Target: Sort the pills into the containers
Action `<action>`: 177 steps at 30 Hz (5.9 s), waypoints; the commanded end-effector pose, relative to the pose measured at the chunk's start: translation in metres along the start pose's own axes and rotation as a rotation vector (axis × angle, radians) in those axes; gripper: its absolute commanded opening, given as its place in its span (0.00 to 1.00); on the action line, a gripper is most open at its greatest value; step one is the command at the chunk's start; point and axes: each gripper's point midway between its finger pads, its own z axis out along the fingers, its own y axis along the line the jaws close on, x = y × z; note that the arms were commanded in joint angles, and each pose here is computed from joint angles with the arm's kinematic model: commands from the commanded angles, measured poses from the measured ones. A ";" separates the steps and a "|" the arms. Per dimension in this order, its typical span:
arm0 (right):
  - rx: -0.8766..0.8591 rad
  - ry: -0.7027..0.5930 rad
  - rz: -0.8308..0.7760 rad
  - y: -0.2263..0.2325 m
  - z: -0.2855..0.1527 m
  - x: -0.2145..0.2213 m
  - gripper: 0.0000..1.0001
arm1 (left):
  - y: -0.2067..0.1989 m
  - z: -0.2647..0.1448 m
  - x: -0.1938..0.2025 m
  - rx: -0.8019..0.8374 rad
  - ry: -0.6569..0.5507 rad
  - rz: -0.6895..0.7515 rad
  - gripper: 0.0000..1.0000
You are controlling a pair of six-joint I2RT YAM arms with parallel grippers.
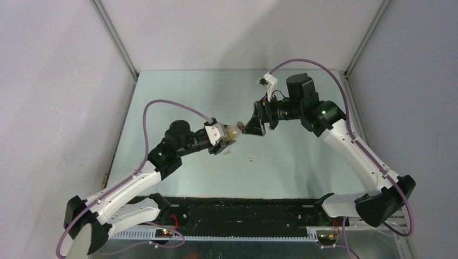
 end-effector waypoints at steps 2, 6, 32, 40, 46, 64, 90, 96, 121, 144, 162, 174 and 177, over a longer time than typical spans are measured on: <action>-0.092 0.054 -0.165 0.017 0.002 0.002 0.86 | -0.005 -0.001 -0.033 0.068 -0.076 0.046 0.00; -0.064 0.081 -0.192 0.016 0.012 0.002 0.88 | -0.006 -0.002 -0.036 0.077 -0.081 0.050 0.00; 0.281 -0.276 0.543 0.003 0.024 -0.047 0.98 | 0.015 -0.001 -0.023 -0.066 -0.070 0.063 0.00; 0.038 -0.184 0.112 0.007 -0.010 -0.040 0.95 | 0.007 0.000 -0.022 -0.024 -0.074 0.049 0.00; -0.080 -0.029 -0.192 0.013 -0.012 -0.005 0.90 | -0.011 0.000 -0.027 0.092 -0.064 0.039 0.00; -0.103 0.038 -0.320 0.014 0.010 0.011 0.77 | -0.024 0.003 -0.021 0.210 -0.013 0.069 0.00; 0.044 -0.031 0.027 0.008 0.043 -0.004 0.32 | 0.009 -0.002 -0.035 0.000 -0.086 0.114 0.00; 0.157 -0.191 0.470 0.016 0.050 -0.035 0.07 | 0.014 -0.002 -0.026 -0.032 -0.052 0.115 0.00; -0.073 -0.015 -0.345 0.027 0.000 0.008 0.85 | 0.000 -0.007 -0.027 0.028 -0.057 0.094 0.00; -0.152 0.021 -0.500 0.026 0.022 0.002 0.56 | -0.007 -0.010 -0.028 0.088 -0.037 0.156 0.00; 0.291 -0.341 0.343 0.039 0.066 -0.077 0.39 | 0.025 -0.010 -0.015 -0.082 0.025 0.215 0.00; 0.307 -0.362 0.245 0.019 0.025 -0.077 0.78 | 0.024 -0.014 -0.012 -0.095 0.023 0.199 0.00; 0.187 -0.314 0.026 0.036 0.014 -0.071 0.80 | 0.021 -0.014 -0.013 -0.079 0.024 0.197 0.00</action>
